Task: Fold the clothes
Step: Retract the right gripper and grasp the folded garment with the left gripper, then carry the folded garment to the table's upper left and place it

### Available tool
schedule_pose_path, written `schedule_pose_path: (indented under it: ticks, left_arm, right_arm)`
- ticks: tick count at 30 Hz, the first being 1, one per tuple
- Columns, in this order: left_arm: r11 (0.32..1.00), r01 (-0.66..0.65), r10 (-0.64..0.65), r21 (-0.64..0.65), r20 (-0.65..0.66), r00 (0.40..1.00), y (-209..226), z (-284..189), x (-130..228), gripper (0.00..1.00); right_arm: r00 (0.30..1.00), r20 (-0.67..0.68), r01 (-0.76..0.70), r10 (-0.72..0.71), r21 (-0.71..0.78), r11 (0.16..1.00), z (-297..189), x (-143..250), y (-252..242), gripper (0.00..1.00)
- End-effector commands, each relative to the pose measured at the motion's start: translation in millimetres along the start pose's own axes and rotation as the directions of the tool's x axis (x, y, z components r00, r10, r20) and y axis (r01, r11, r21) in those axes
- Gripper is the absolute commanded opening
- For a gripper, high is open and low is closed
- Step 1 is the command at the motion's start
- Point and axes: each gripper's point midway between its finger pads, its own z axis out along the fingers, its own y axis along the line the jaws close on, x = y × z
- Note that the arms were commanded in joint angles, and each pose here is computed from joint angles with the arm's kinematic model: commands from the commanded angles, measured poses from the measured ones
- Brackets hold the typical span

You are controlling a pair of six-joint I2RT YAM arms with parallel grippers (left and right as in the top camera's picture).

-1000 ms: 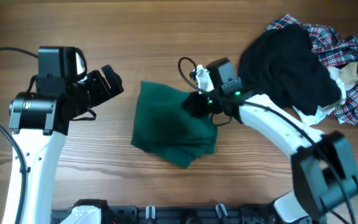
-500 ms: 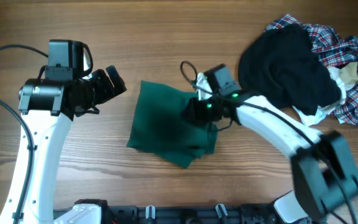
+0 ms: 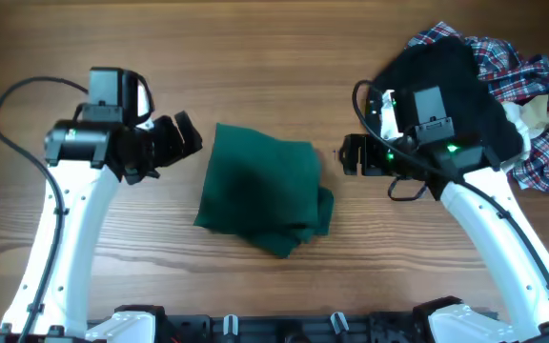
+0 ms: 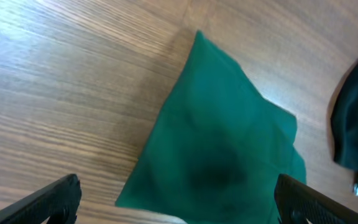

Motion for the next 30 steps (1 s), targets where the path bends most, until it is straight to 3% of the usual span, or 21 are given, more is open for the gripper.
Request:
schedule_pose_path:
  ticks: [1, 6, 8, 12, 14, 21, 23, 25, 26, 27, 30]
  left_arm:
    - [0.998, -0.058, 0.059, 0.016, -0.062, 0.996, 11, 30, 17, 1.0]
    - [0.996, -0.041, 0.052, 0.075, -0.145, 0.988, 25, 89, 49, 1.0]
    - [0.982, -0.094, 0.123, 0.166, -0.173, 0.977, 15, 100, 56, 1.0]
    - [0.981, -0.09, 0.131, 0.172, -0.248, 0.96, 20, 125, 65, 1.0]
    - [0.966, -0.109, 0.174, 0.234, -0.277, 0.945, 15, 140, 69, 1.0]
    - [0.903, -0.161, 0.284, 0.397, -0.273, 0.919, -3, 156, 74, 0.96]
    - [0.898, -0.162, 0.288, 0.408, -0.268, 0.919, -6, 155, 73, 0.84]
    - [0.895, -0.172, 0.301, 0.412, -0.272, 0.914, -9, 156, 77, 0.55]
    - [0.889, -0.186, 0.316, 0.419, -0.266, 0.911, -13, 157, 78, 0.34]
    - [0.883, -0.198, 0.327, 0.425, -0.256, 0.91, -18, 158, 78, 0.23]
    - [0.878, -0.191, 0.306, 0.439, -0.206, 0.93, -33, 161, 67, 0.04]
  right_arm:
    - [0.999, 0.037, -0.012, 0.008, 0.111, 0.994, -4, -7, -19, 1.0]
    - [0.996, 0.019, 0.082, -0.082, 0.003, 0.997, -16, -7, 2, 1.0]
    - [0.996, 0.033, 0.083, -0.083, -0.002, 0.997, -20, -9, 4, 1.0]
    - [0.994, 0.07, 0.088, -0.087, -0.009, 0.996, -31, -11, 6, 1.0]
    - [0.989, 0.092, 0.113, -0.112, -0.014, 0.993, -38, -12, 7, 1.0]
    - [0.986, 0.118, 0.124, -0.121, -0.021, 0.992, -46, -14, 9, 1.0]
    - [0.985, 0.12, 0.124, -0.121, -0.021, 0.992, -46, -14, 9, 0.99]
    - [0.985, 0.12, 0.124, -0.12, -0.022, 0.992, -46, -14, 10, 1.0]
    - [0.985, 0.123, 0.124, -0.12, -0.022, 0.992, -46, -15, 10, 1.0]
    - [0.985, 0.127, 0.122, -0.118, -0.023, 0.992, -46, -16, 10, 1.0]
    - [0.985, 0.129, 0.123, -0.118, -0.027, 0.992, -46, -16, 11, 1.0]
